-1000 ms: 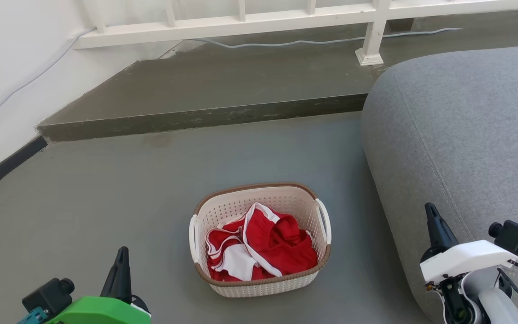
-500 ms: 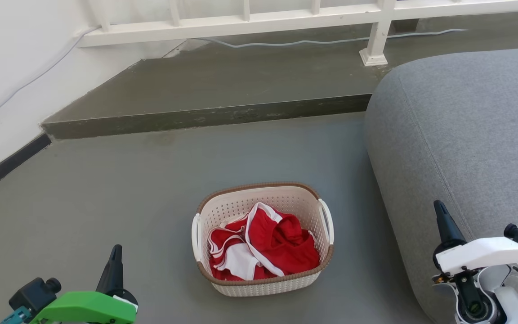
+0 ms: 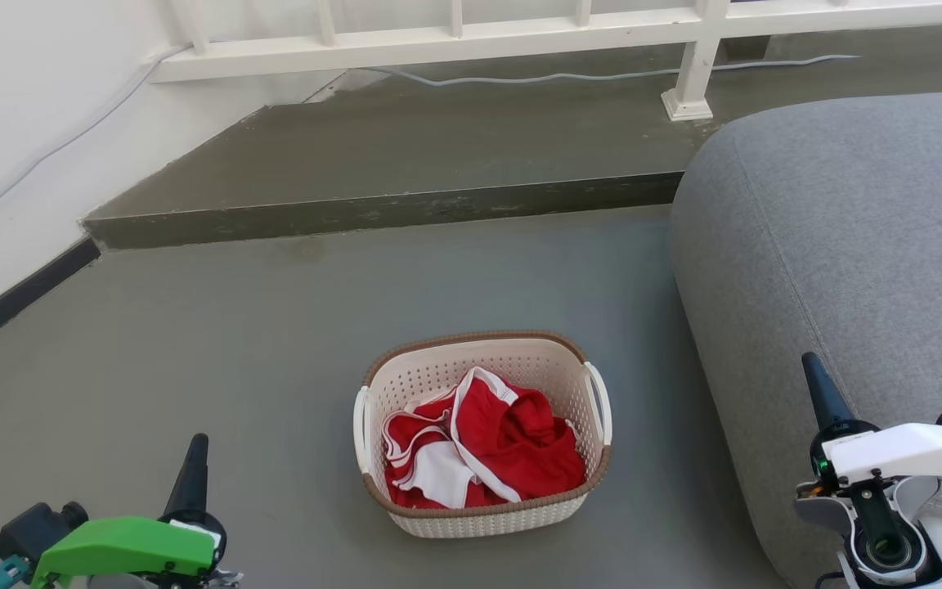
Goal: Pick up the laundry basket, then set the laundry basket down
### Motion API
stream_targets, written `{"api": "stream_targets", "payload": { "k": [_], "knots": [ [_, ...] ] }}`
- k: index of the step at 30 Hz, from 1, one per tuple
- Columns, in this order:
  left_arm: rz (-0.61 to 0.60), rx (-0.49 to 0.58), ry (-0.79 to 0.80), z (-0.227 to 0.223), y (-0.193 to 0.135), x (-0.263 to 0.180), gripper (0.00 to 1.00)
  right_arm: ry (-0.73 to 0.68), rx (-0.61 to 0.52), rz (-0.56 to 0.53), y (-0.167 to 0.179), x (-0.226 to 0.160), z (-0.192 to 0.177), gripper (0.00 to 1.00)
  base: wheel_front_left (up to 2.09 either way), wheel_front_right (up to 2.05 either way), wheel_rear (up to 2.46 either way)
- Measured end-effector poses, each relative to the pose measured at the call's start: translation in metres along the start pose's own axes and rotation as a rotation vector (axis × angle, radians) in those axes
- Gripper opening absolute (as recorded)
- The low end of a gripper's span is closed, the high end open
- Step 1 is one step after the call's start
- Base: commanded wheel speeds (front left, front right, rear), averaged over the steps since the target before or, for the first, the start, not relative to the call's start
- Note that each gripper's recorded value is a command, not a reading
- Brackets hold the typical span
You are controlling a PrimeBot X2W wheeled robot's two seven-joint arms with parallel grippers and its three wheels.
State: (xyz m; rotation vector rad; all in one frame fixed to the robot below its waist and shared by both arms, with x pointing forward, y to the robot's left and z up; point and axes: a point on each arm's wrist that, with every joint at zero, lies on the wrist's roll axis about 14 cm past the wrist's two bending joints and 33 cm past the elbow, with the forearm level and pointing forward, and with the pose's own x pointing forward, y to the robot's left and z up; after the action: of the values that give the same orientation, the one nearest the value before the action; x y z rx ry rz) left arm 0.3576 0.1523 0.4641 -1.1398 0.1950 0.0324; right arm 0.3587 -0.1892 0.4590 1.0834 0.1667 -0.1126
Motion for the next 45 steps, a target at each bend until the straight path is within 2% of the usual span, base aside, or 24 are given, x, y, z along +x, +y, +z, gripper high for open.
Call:
{"api": "stream_targets", "payload": {
  "k": [33, 45],
  "knots": [
    [-0.051, -0.442, -0.059, 0.033, 0.003, 0.008, 0.00, -0.039, 0.490, 0.088, 0.012, 0.012, 0.023, 0.00, 0.00, 0.00, 0.00],
    [-0.061, -0.444, -0.061, 0.035, 0.000, 0.010, 0.00, -0.043, 0.501, 0.086, 0.012, 0.012, 0.024, 0.00, 0.00, 0.00, 0.00]
  ]
}}
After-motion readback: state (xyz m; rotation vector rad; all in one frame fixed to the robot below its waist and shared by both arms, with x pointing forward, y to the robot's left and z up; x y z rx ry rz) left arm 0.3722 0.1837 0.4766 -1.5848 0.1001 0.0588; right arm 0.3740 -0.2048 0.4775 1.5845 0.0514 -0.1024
